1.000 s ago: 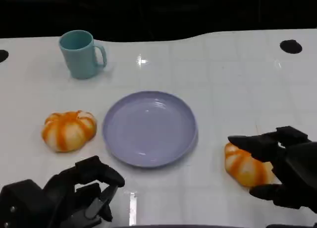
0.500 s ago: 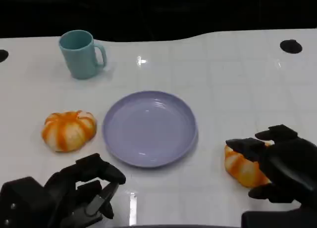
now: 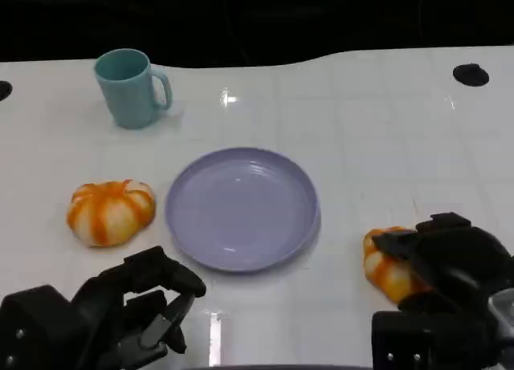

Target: Grasp the bread from the table and place it into the plate.

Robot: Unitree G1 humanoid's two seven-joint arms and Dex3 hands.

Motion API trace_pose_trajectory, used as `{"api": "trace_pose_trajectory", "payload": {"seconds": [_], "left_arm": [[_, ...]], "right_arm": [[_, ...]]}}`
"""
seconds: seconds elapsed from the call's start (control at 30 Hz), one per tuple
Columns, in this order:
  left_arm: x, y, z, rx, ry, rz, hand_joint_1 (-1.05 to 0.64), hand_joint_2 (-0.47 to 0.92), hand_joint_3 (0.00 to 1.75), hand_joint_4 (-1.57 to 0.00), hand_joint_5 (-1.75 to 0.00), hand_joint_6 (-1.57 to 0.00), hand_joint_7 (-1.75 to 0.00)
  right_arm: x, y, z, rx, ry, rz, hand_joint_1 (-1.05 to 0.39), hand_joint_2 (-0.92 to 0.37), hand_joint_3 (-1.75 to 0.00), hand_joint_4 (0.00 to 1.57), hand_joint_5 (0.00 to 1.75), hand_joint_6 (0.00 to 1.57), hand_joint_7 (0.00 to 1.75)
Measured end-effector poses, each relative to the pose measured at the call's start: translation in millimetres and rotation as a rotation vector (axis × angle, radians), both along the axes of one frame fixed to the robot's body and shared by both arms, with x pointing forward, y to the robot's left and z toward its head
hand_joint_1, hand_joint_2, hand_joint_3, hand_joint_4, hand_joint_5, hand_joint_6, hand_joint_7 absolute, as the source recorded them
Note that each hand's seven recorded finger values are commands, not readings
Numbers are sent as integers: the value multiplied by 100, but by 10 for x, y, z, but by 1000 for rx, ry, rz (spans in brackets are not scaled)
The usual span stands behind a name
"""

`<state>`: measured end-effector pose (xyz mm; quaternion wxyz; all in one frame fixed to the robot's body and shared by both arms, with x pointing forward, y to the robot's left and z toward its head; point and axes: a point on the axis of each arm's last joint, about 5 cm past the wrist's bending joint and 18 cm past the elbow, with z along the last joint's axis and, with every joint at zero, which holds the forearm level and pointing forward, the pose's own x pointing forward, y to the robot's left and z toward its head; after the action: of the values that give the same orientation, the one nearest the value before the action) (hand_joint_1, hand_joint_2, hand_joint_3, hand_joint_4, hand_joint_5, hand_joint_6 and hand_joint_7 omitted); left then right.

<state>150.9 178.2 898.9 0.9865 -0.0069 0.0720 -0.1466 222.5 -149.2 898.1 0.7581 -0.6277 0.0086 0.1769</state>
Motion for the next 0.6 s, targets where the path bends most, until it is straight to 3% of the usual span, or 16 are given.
{"api": "trace_pose_trajectory", "payload": {"seconds": [0.13, 0.2, 0.23, 0.27, 0.3, 0.33, 0.4, 0.47, 0.6], "left_arm": [[-5, -3, 7, -5, 4, -1, -39, 89, 54, -68, -175, -64, -131], [-9, -5, 13, -5, 6, -2, -39, 89, 54, -67, -175, -64, -131], [-11, -5, 16, -5, 5, -2, -39, 89, 54, -67, -175, -64, -131], [-13, -6, 18, -5, 4, -2, -39, 89, 54, -67, -175, -64, -131], [-14, -6, 18, -5, 4, -2, -39, 89, 54, -67, -175, -64, -131], [-16, -6, 18, -5, 4, -2, -39, 89, 54, -67, -175, -64, -131], [-19, -6, 17, -5, 5, -1, -39, 90, 54, -67, -175, -64, -131], [-19, -7, 18, -6, 4, -1, -39, 90, 54, -68, -175, -64, -131], [-19, -9, 18, -5, 4, -1, -40, 89, 54, -68, -175, -64, -132]], "right_arm": [[85, 44, -43, 15, 20, -13, -52, -92, -11, 28, 32, 48, 3], [132, 62, -74, 53, 12, -25, -39, -91, -5, 63, 36, 75, 11], [143, 69, -107, 93, -15, -35, -27, -91, -6, 84, 58, 95, 17], [146, 72, -152, 143, -48, -46, -19, -89, -12, 85, 97, 108, 23], [144, 79, -198, 202, -87, -52, -13, -77, -41, 87, 134, 112, 42], [141, 84, -239, 259, -125, -55, -6, -55, -89, 97, 158, 101, 100], [140, 105, -297, 356, -200, -34, -6, -39, -121, 102, 170, 87, 148], [156, 117, -311, 406, -249, -11, -7, -32, -132, 99, 174, 77, 169], [212, 140, -274, 450, -307, 13, -6, -29, -136, 96, 175, 72, 174]]}}
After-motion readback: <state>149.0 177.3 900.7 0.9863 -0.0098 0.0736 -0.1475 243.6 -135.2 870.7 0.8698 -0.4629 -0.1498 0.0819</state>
